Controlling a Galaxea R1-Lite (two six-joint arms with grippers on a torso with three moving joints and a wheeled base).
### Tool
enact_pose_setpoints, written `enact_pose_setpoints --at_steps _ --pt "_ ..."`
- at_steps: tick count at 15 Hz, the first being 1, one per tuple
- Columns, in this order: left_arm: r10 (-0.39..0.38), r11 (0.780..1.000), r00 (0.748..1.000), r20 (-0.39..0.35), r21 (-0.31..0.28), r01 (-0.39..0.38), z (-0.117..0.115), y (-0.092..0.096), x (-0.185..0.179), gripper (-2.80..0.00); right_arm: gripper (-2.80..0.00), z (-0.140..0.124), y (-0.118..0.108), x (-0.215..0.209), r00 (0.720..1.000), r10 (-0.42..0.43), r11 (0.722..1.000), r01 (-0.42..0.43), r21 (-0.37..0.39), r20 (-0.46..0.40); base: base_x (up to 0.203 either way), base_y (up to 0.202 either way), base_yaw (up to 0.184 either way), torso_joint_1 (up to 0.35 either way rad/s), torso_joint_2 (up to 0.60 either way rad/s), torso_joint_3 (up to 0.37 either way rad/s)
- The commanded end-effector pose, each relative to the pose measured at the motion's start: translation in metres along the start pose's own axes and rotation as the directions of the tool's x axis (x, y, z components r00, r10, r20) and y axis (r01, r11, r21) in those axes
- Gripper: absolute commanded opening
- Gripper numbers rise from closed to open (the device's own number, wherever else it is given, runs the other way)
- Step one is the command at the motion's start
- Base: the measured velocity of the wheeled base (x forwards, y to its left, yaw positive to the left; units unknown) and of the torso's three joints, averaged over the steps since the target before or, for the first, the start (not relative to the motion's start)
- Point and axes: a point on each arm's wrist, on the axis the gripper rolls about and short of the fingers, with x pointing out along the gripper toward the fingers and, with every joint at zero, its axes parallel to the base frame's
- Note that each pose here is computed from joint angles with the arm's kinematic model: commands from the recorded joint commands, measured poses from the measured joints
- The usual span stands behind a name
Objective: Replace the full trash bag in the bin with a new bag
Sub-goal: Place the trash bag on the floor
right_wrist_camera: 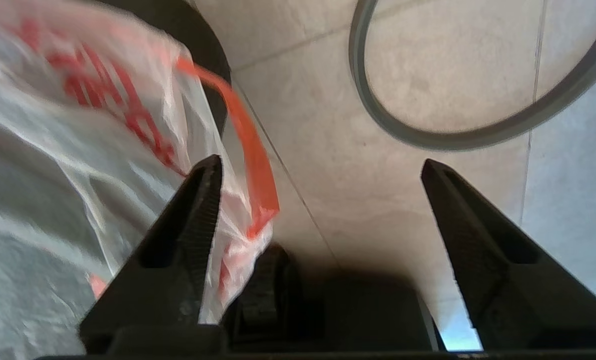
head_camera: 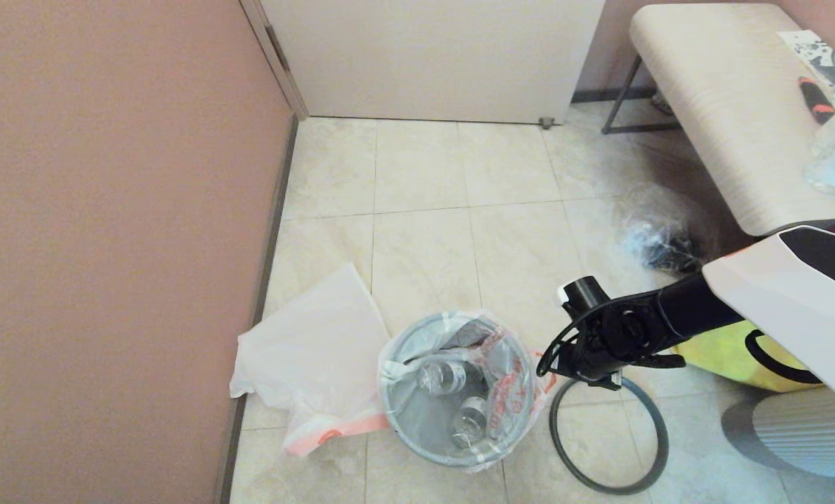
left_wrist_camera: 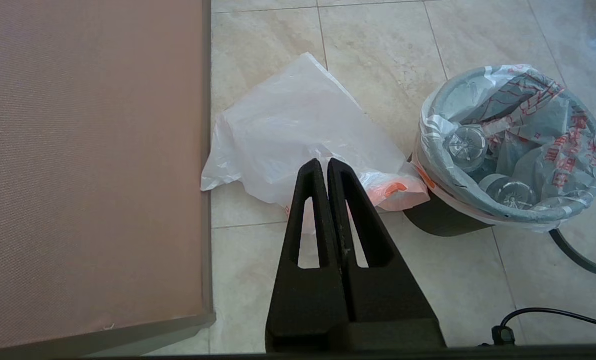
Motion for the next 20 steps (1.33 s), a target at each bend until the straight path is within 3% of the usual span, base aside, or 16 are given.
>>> enact_pose_setpoints --at_steps 1,5,8,15,16,20 --pt "0.0 1.0 1.0 -0.009 0.0 0.0 -0.002 0.0 0.001 -2.8 0.0 0.002 0.0 0.005 1.0 -0.003 1.0 0.003 0.004 0.0 0.0 0.0 0.0 0.0 0.0 0.0" --pt "0.0 1.0 1.0 -0.007 0.0 0.0 -0.002 0.0 0.001 -2.8 0.0 -0.002 0.0 0.017 1.0 -0.021 1.0 0.021 -0.008 -0.014 0.0 0.0 0.0 0.0 0.0 0.0" --pt "0.0 1.0 1.0 -0.009 0.0 0.0 -0.002 0.0 0.001 -2.8 0.0 -0.006 -0.002 0.039 0.996 -0.086 0.996 0.086 -0.026 -0.009 0.0 0.0 0.0 0.0 0.0 0.0" --pt "0.0 1.0 1.0 -0.009 0.0 0.0 -0.002 0.0 0.001 -2.8 0.0 0.004 0.01 0.071 0.997 -0.07 0.997 0.071 -0.037 0.02 0.0 0.0 0.0 0.0 0.0 0.0" --pt "0.0 1.0 1.0 -0.009 0.0 0.0 -0.002 0.0 0.001 -2.8 -2.8 0.006 0.012 0.072 0.998 -0.064 0.997 0.065 -0.039 0.026 0.0 0.0 0.0 0.0 0.0 0.0" --pt "0.0 1.0 1.0 -0.009 0.0 0.0 -0.002 0.0 0.001 -2.8 -2.8 0.007 0.015 0.067 0.998 -0.054 0.998 0.056 -0.043 0.034 0.0 0.0 0.0 0.0 0.0 0.0"
